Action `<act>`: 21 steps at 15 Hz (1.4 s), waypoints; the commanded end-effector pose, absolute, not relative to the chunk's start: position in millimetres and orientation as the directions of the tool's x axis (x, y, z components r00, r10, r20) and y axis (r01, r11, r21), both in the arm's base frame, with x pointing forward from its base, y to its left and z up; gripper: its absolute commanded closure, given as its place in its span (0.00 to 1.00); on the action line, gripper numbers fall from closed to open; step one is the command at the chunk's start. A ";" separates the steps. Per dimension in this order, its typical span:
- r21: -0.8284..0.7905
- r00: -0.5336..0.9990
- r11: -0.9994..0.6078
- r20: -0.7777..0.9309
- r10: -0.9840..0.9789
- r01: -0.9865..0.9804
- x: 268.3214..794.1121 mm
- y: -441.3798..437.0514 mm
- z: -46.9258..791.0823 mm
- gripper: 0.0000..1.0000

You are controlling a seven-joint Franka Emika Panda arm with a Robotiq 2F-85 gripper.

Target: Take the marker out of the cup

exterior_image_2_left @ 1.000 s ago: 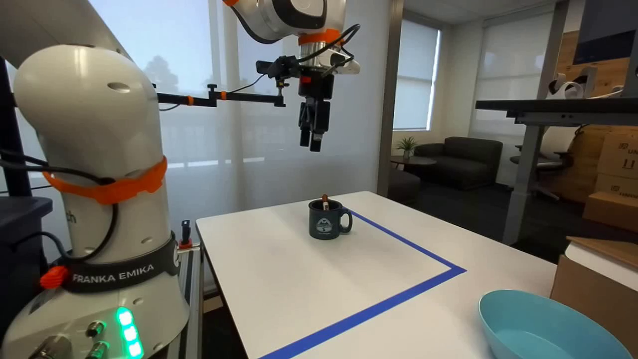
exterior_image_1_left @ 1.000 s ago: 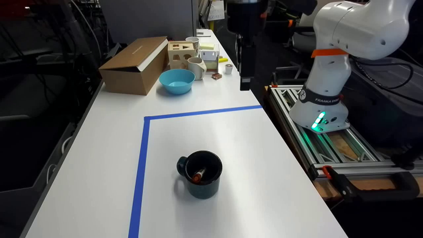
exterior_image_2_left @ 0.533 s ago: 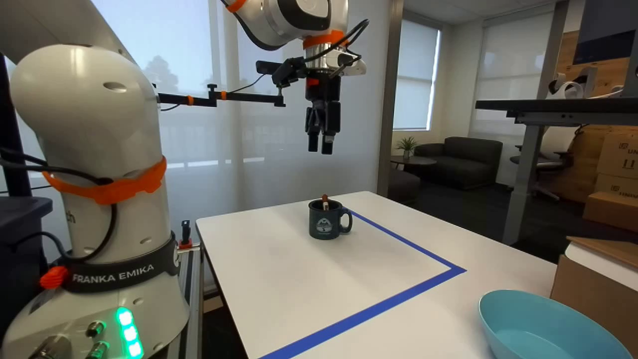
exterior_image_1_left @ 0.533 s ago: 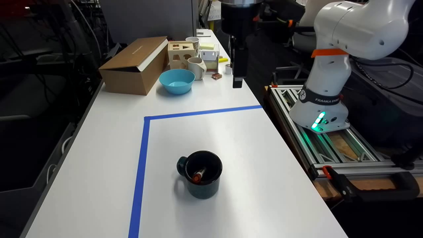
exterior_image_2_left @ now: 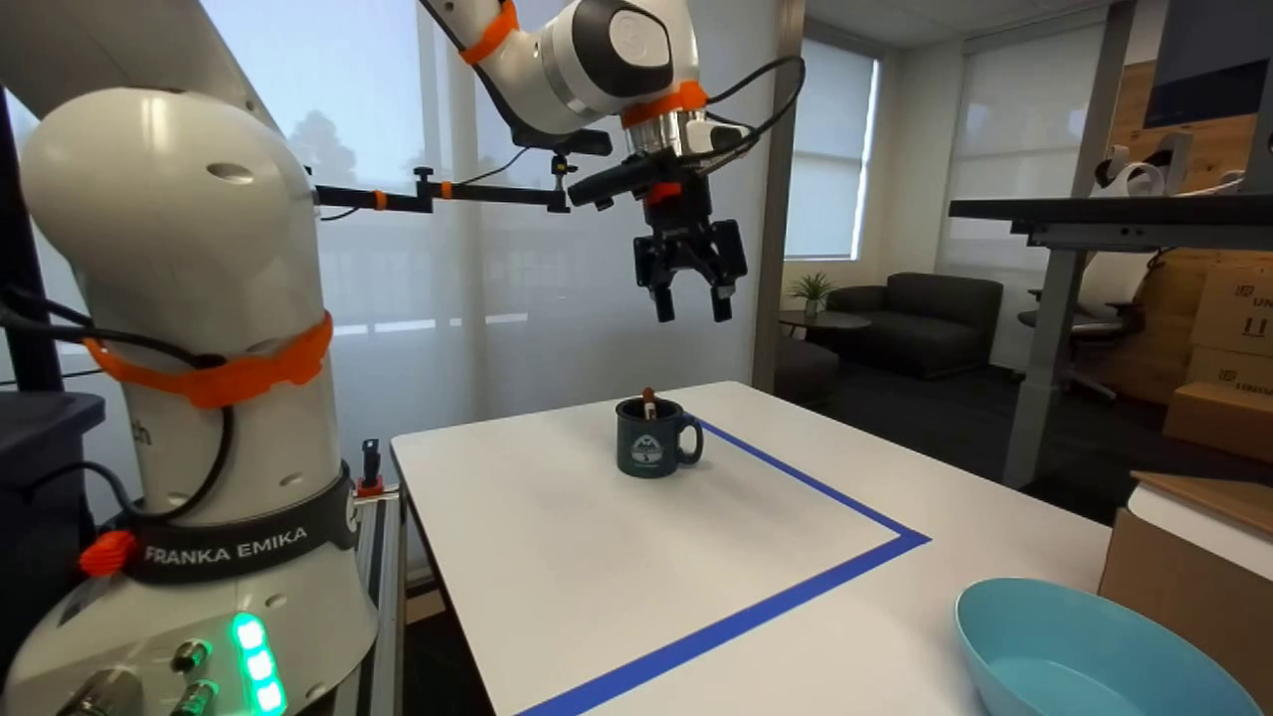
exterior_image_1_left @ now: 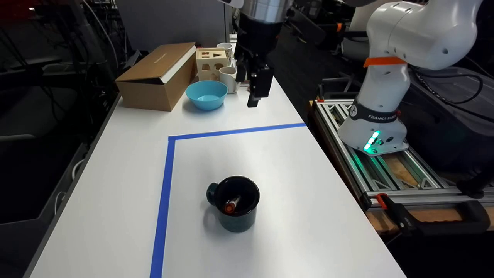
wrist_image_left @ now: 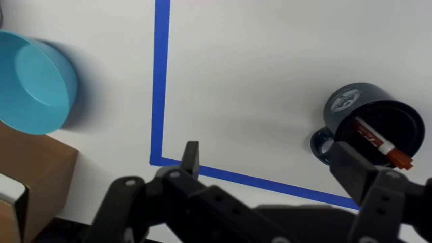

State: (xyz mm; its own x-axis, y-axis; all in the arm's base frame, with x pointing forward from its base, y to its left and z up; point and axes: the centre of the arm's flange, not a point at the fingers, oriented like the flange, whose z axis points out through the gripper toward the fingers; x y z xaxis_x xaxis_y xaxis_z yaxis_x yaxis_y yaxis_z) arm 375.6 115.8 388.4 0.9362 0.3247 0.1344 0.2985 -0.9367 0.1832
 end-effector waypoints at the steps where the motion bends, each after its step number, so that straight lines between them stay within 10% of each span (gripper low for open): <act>1: 0.164 0.851 -0.875 0.208 0.483 0.456 374.3 123.5 370.0 0.00; 21: 0.043 0.528 -0.585 0.380 0.760 0.810 378.2 164.1 342.5 0.00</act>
